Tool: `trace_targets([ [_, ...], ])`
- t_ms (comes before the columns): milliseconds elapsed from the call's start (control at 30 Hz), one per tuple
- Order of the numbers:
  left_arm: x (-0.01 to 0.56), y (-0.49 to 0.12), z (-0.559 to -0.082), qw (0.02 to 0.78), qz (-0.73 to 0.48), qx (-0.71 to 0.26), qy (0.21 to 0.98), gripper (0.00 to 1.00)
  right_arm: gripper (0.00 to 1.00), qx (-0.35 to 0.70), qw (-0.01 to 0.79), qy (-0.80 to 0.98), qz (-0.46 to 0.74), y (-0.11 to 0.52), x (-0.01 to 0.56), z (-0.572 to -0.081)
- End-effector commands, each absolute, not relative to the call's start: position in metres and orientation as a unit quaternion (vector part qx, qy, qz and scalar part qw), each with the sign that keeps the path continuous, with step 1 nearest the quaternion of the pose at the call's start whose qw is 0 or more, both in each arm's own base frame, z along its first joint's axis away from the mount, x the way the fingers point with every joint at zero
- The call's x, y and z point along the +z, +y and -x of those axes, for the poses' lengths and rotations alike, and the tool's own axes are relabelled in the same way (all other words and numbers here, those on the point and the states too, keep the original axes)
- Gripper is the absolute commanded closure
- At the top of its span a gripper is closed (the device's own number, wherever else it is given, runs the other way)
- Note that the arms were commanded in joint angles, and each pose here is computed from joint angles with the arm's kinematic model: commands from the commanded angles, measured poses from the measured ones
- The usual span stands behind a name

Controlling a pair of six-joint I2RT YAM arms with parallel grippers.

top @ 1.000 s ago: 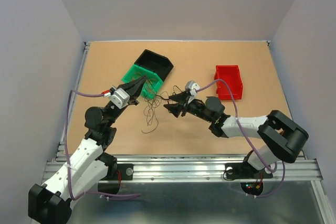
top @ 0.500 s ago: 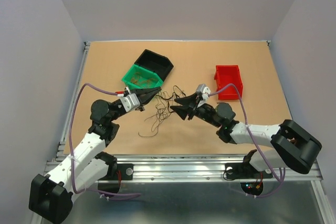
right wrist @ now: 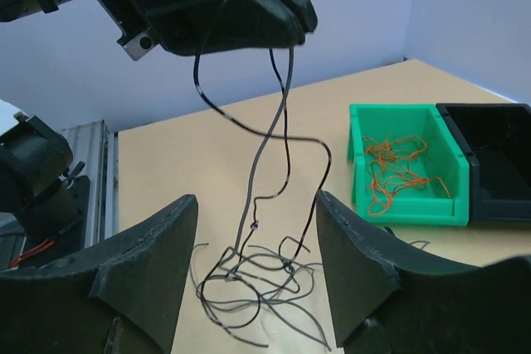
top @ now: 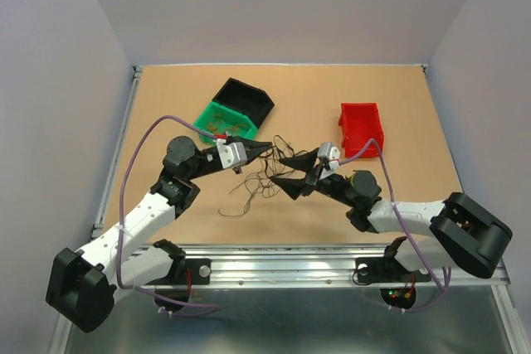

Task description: Untangle the cables

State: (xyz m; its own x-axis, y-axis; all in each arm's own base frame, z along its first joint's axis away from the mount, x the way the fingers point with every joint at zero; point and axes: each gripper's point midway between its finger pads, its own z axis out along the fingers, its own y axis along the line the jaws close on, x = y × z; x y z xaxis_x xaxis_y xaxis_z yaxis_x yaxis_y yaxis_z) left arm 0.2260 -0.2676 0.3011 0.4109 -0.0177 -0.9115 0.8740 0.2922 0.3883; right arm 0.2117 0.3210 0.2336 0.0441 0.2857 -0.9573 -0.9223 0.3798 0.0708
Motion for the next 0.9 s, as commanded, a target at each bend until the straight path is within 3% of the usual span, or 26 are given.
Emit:
trace_targets([
  [0, 0.313, -0.277, -0.221, 0.676, -0.523, -0.322, 0.408, 0.85, 0.36, 0.465, 0.686, 0.463, 0.314, 0.317, 0.252, -0.203],
  [400, 0.296, -0.293, -0.213, 0.632, -0.572, -0.319, 0.413, 0.84, 0.41, 0.444, 0.73, 0.444, 0.269, 0.296, 0.263, -0.207],
  [867, 0.288, -0.301, -0.215, 0.617, -0.583, -0.314, 0.425, 0.84, 0.39, 0.443, 0.746, 0.412, 0.28, 0.291, 0.292, -0.197],
])
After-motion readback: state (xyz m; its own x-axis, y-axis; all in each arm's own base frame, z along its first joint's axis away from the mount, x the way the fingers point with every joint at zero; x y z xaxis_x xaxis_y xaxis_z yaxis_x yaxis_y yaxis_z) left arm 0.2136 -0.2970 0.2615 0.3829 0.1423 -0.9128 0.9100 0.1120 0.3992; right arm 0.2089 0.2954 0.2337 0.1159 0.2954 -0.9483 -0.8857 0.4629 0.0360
